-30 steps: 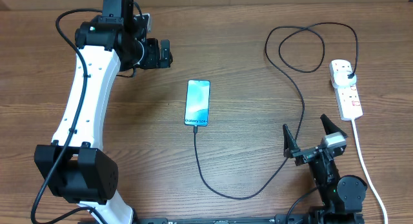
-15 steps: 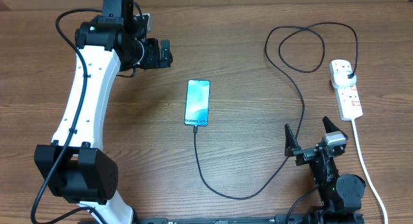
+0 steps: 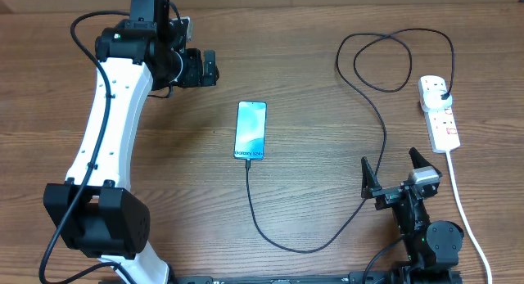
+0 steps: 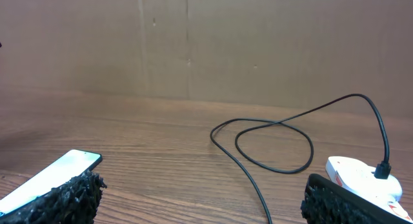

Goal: Plug charger to phone and switch on socket

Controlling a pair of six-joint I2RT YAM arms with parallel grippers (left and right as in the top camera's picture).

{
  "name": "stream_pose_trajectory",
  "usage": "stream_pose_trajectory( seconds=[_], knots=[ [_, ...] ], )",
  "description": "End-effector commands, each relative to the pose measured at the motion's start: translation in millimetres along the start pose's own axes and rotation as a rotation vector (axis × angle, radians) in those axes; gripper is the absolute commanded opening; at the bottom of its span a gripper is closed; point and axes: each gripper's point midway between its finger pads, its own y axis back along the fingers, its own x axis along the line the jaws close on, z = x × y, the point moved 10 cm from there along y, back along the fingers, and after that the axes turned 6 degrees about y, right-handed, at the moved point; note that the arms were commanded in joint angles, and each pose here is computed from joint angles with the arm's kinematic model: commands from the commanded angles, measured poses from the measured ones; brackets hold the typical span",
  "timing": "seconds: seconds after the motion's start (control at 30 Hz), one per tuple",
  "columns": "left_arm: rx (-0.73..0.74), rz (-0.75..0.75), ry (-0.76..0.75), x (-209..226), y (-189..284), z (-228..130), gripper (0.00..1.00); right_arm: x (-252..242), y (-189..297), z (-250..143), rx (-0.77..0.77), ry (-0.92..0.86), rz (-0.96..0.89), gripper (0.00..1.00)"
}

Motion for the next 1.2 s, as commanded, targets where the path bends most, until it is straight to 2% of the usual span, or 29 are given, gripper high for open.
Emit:
stream_pose_trajectory(
  seconds=[0.0, 0.37, 0.47, 0.6, 0.77, 0.87, 1.07, 1.17],
  knots=[
    [0.003, 0.005, -0.021, 0, -3, 1, 1.0, 0, 0, -2, -0.001, -0.002, -0.01, 1.0],
    [-0.002, 0.03, -0.021, 1, -1, 0, 1.0, 0, 0, -2, -0.001, -0.002, -0.01, 1.0],
    [-0.007, 0.064, -0.02, 2, 17, -8, 1.0, 0, 0, -2, -0.001, -0.002, -0.01, 1.0],
    [-0.101, 0.051, -0.038, -1, 53, -28, 1.0, 0, 0, -2, -0.001, -0.002, -0.01, 1.0],
    [-0.259, 0.076, -0.059, 10, 76, -71, 1.0, 0, 0, -2, -0.001, -0.002, -0.01, 1.0],
    [-0.31, 0.135, -0.055, 27, 87, -129, 1.0, 0, 0, -2, -0.001, -0.002, -0.01, 1.0],
    [-0.508, 0.118, -0.074, 39, 125, -200, 1.0, 0, 0, -2, -0.001, -0.002, -0.01, 1.0],
    [-0.582, 0.117, -0.141, 46, 133, -236, 1.0, 0, 0, -2, -0.001, -0.002, -0.011, 1.0]
  ],
)
